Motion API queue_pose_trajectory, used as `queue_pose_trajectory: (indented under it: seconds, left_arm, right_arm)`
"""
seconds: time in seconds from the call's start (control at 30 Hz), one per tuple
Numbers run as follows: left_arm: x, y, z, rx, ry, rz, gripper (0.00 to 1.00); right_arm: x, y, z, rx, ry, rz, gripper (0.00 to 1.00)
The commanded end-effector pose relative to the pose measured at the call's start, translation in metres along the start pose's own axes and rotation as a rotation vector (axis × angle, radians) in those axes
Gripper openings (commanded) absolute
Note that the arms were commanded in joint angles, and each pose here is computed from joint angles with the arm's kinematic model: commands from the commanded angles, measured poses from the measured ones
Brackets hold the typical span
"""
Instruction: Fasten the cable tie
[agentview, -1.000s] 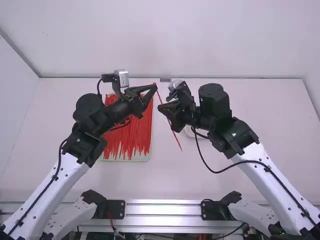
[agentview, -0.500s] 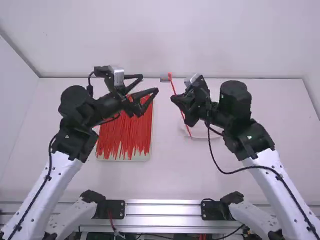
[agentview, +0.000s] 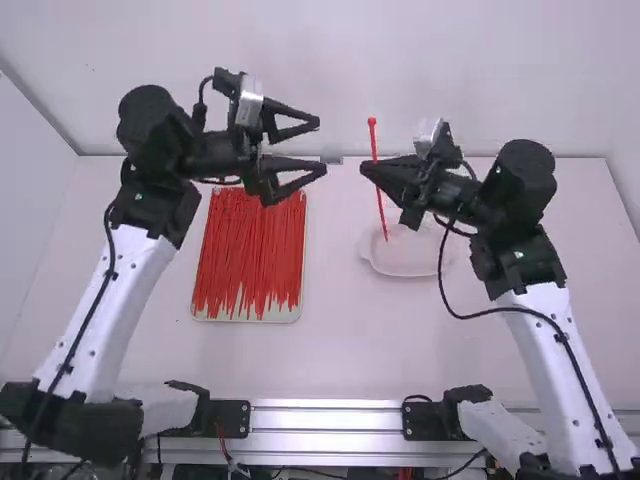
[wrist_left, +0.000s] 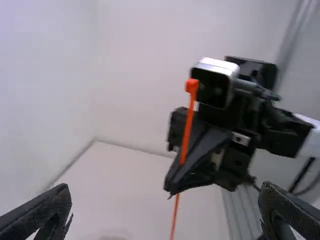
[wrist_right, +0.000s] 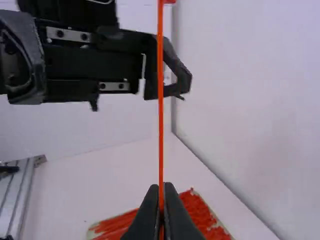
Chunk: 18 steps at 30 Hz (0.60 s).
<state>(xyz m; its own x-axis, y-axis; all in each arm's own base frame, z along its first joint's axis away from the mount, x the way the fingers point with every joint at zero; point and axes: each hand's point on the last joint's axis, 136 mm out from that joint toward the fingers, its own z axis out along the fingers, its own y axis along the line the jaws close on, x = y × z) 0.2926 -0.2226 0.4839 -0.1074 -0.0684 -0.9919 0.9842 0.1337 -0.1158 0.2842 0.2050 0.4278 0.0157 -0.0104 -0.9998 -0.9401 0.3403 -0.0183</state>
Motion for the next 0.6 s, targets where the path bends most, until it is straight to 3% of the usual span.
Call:
queue_pose_trajectory:
  seconds: [0.0,0.23,0.37,0.43,0.57]
  left_arm:
    - [-0.009,-0.025,0.006,0.142,0.022,0.046,0.99]
    - [-0.014,-0.042,0.020,0.304,0.026,0.157,0.97]
    - [-0.021,-0.041,0.023,0.302,0.013,0.127,0.95]
    - [-0.027,-0.040,0.024,0.286,-0.002,0.111,0.89]
    - [-0.037,-0.040,0.024,0.266,-0.028,0.103,0.55]
  right_arm:
    - [-0.006,0.017,0.003,-0.163,-0.017,-0.002,0.00]
    - [-0.015,0.020,0.020,-0.243,-0.071,-0.020,0.00]
    - [-0.019,0.024,0.025,-0.264,-0.090,-0.048,0.00]
    - [-0.020,0.027,0.027,-0.268,-0.097,-0.062,0.00]
    - [-0.025,0.034,0.029,-0.288,-0.113,-0.085,0.00]
